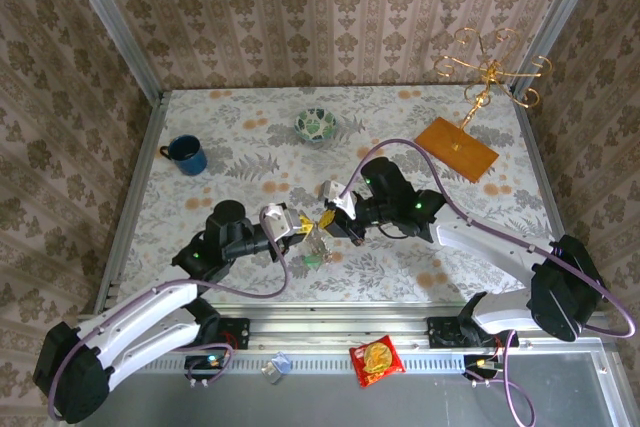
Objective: Put the keys on the keyring
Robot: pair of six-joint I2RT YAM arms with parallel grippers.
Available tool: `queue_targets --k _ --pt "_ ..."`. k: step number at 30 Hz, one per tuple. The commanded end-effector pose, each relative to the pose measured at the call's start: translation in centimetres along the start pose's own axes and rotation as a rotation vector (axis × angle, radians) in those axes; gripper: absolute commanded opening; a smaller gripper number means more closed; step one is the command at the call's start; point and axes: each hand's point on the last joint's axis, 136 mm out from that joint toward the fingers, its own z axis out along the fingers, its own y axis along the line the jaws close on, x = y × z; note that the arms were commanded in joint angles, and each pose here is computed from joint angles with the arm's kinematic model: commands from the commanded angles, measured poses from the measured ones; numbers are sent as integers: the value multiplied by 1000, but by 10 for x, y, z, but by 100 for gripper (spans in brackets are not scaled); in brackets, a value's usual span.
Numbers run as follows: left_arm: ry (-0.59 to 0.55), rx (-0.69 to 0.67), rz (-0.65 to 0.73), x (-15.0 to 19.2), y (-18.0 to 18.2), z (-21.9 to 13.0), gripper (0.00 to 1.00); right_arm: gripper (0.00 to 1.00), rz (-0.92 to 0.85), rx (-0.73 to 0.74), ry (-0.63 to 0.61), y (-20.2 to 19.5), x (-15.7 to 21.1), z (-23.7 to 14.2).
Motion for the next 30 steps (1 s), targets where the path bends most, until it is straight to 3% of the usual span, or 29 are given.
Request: queue_targets --k 1,12,18,22,30 --pt "-72 -9 43 -17 0 -5 0 0 46 34 27 -13 0 -1" --pt "-96 -14 97 -22 -3 -2 0 0 84 -53 46 -10 3 15" --pt "-111 -8 75 -22 -5 -2 0 29 14 27 -47 -14 -7 -4" --pt "-140 7 54 -24 -8 -1 0 34 -71 76 -106 -13 -10 -15" --pt "-158 48 23 -23 -14 2 0 35 -160 123 -199 -12 -19 -31"
